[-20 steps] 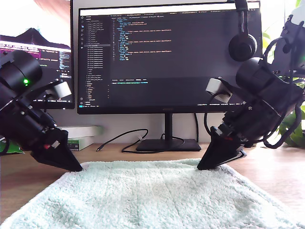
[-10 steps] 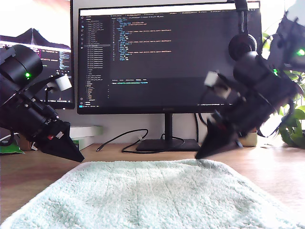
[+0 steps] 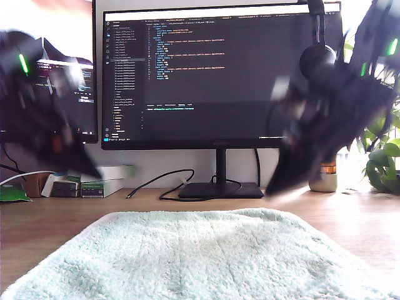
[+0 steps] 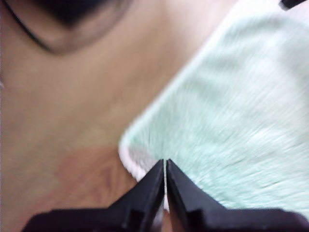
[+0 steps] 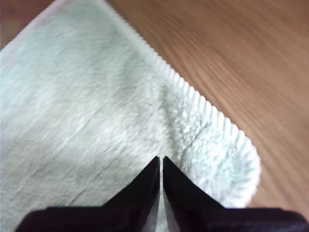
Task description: Fold the tea towel to a neat square and place it to the right
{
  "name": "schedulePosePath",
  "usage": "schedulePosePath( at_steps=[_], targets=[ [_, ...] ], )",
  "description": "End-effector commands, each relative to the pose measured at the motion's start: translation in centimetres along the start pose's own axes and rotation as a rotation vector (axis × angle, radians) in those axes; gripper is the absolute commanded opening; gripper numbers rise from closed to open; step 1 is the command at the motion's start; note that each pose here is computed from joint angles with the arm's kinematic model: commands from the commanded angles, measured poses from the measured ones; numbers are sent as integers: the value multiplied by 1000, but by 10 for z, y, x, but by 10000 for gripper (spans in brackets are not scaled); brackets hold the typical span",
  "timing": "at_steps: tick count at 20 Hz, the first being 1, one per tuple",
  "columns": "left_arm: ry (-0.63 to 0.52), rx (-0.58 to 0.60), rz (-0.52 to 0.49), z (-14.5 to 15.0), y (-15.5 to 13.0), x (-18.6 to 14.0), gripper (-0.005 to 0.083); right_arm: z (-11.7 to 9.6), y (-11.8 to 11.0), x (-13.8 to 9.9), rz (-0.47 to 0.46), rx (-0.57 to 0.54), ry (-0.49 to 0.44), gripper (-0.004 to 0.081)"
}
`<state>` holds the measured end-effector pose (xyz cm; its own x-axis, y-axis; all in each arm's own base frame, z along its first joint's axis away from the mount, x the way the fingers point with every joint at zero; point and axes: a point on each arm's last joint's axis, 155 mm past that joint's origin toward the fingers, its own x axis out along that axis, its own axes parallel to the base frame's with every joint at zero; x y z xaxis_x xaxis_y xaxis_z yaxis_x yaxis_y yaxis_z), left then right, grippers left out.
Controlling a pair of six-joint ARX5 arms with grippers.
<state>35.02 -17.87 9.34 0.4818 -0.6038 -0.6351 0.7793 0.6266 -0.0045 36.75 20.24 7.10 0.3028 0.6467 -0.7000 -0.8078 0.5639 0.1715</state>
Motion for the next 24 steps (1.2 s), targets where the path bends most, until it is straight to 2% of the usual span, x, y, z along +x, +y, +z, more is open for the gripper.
schedulePosePath(
  at_steps=[1, 4, 7, 14, 20, 24],
  targets=[
    [-32, -7, 4, 14, -2, -12, -21, 24, 4, -26, -47, -60, -65, -12],
    [-63, 10, 13, 27, -9, -33, -21, 36, 11, -49, -80, -88, -93, -12],
    [-69, 17, -8, 30, -22, -44, -21, 32, 21, -60, -82, -94, -96, -12],
    [-65, 51, -75, 31, -60, -55, -21, 1, 47, -81, -107, -98, -97, -12],
    [-83, 58, -121, 12, -99, -67, -21, -27, 69, -103, -149, -86, -110, -12],
    [-88, 6, -126, -2, -122, -80, -21, -42, 85, -115, -156, -45, -130, -12]
  ],
)
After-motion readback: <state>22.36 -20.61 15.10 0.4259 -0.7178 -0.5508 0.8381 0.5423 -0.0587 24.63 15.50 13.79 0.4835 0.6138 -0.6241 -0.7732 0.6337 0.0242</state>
